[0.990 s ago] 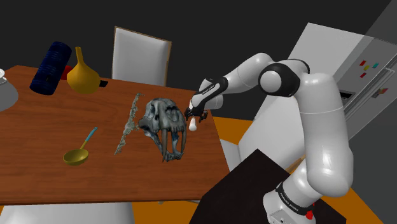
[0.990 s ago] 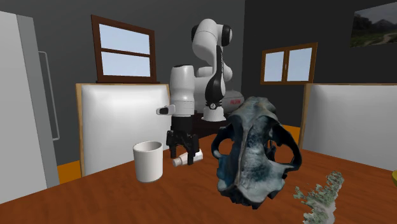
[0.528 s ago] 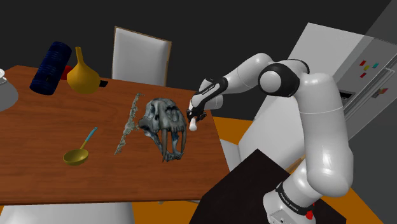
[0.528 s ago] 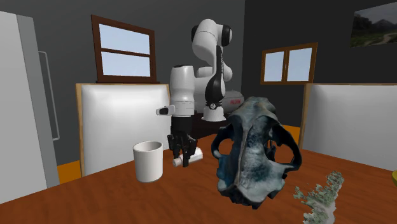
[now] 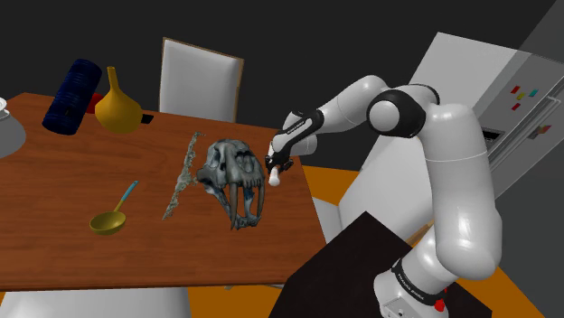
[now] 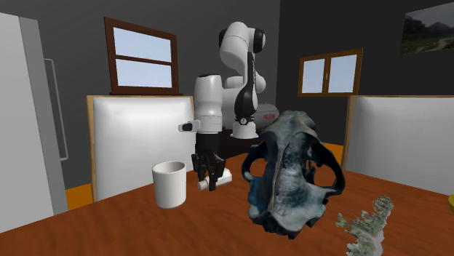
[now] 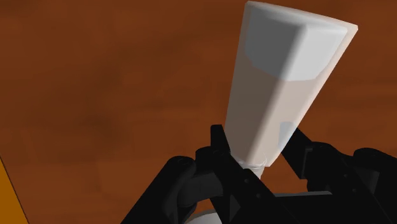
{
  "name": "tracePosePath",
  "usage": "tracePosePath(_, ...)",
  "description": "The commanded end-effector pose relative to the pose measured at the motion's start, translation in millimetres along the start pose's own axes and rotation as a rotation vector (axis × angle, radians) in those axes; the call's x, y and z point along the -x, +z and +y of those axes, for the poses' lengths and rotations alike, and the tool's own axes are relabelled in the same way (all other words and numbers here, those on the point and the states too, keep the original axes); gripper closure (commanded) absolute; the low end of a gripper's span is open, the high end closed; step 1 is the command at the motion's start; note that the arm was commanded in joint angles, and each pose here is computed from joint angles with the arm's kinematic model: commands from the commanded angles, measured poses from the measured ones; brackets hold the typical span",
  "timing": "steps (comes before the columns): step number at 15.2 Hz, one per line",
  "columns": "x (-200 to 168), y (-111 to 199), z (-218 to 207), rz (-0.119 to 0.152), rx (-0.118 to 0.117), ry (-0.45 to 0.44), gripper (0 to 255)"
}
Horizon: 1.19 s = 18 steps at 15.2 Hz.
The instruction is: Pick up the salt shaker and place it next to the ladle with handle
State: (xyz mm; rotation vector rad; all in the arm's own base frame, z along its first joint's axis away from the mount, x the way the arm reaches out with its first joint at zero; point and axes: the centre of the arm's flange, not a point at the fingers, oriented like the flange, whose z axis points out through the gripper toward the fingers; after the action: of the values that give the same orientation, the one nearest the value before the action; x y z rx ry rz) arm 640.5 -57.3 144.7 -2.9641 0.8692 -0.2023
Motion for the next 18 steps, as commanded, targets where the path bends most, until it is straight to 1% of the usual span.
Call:
tracePosePath(1, -0.5, -5.1, -0.4, 0.0, 0.0, 0.0, 255)
tracePosePath(18, -10.6, -94.0, -7.7, 0.0, 0.0, 0.0, 255)
